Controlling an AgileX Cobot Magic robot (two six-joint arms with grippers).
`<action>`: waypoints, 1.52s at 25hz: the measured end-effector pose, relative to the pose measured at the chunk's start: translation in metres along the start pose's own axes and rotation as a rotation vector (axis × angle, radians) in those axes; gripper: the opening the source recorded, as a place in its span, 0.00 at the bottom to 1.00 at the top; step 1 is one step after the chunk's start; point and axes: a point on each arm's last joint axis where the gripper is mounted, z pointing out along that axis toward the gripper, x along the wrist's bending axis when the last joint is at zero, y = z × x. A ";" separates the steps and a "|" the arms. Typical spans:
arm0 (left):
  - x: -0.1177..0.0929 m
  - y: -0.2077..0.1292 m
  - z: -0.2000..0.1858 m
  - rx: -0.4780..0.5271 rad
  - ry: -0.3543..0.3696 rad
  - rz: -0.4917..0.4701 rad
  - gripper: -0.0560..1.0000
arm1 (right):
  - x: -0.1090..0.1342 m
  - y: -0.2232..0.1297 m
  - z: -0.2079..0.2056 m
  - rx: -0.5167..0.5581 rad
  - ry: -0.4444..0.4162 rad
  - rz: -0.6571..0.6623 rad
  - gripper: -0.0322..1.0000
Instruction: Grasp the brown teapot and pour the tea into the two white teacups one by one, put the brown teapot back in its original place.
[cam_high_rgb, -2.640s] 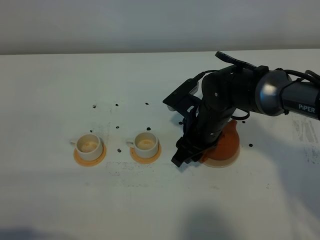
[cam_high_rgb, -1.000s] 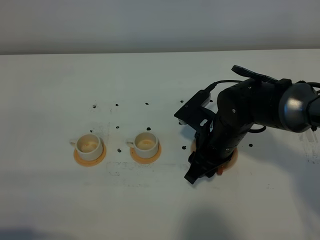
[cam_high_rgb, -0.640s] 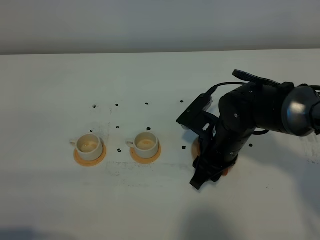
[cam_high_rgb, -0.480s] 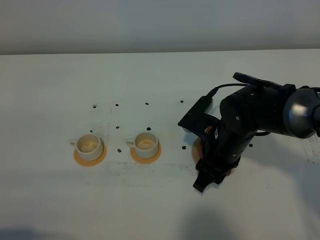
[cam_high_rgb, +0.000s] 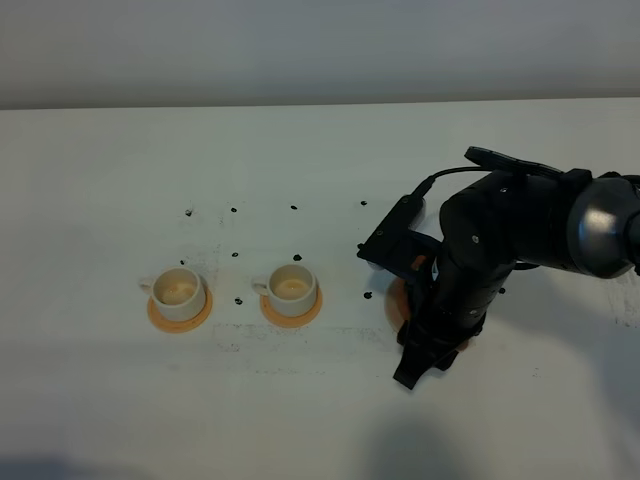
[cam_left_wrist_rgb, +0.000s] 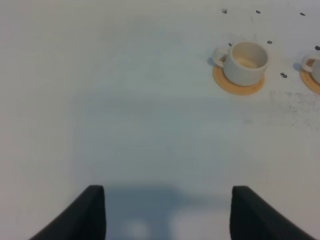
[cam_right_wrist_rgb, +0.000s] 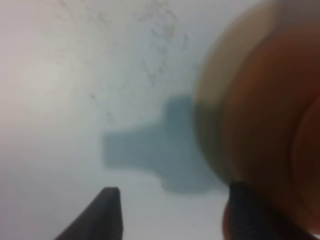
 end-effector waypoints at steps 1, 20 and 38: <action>0.000 0.000 0.000 0.000 0.000 0.000 0.56 | 0.003 0.001 -0.004 -0.013 -0.001 -0.008 0.51; 0.000 0.000 0.000 0.000 0.000 0.000 0.56 | -0.051 -0.021 -0.053 -0.158 0.079 0.588 0.51; 0.000 0.000 0.000 0.000 0.000 0.000 0.56 | -0.059 -0.030 -0.008 0.007 0.045 0.660 0.51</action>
